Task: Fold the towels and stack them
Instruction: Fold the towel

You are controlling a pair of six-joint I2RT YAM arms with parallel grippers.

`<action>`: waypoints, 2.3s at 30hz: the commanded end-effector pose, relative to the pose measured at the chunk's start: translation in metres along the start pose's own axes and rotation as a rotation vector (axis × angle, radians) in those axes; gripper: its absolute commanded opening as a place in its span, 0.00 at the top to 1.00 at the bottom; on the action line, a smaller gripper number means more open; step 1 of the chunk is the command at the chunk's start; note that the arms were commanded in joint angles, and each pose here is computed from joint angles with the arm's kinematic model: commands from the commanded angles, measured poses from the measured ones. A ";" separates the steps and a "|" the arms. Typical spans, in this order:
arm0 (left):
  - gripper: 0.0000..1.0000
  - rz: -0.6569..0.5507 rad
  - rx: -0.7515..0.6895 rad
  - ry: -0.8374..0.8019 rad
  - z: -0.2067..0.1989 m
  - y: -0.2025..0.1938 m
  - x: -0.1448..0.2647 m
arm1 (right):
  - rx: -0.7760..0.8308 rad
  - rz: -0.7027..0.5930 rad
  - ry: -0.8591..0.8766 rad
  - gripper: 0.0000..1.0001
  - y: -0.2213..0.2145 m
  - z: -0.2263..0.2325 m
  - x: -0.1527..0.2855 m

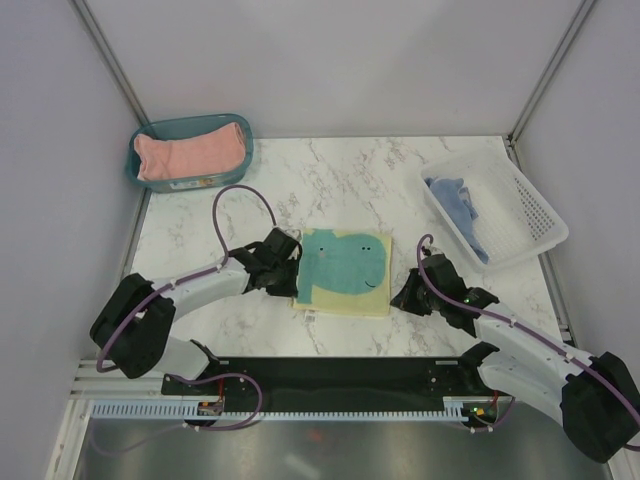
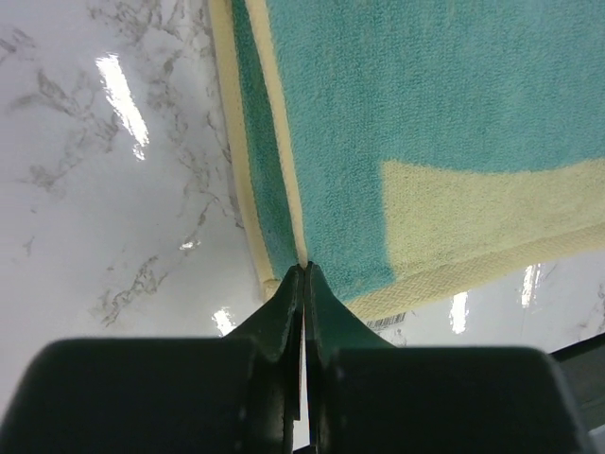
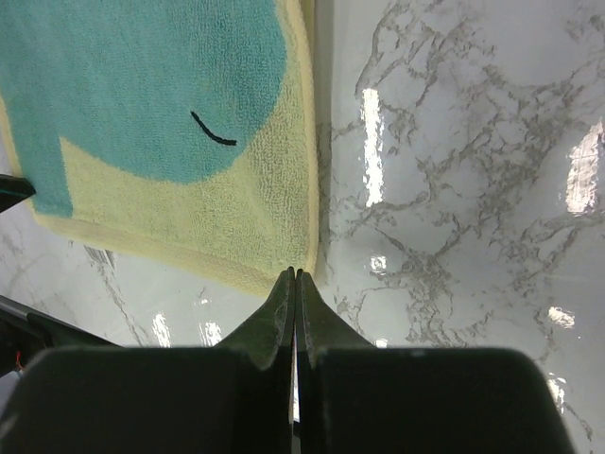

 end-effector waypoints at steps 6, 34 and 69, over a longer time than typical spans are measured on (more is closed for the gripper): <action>0.98 -0.014 0.003 0.046 0.006 0.014 -0.005 | 0.031 -0.008 0.089 1.00 0.006 0.014 -0.006; 0.98 -0.063 0.065 -0.113 0.003 0.037 0.018 | 0.183 -0.025 0.062 1.00 -0.046 0.030 -0.024; 0.98 0.050 0.047 0.040 0.031 0.009 -0.021 | 0.176 -0.300 -0.111 0.71 0.055 0.095 -0.027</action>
Point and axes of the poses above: each gripper's point midway between its finger pads, its own x axis back along the fingers, its own z axis along the line the jaws close on, y = z × x, the point moved 10 cm from there along x, back along the fingers, and after that the axes turned 7 degrees about -x, right-handed, at the moved point
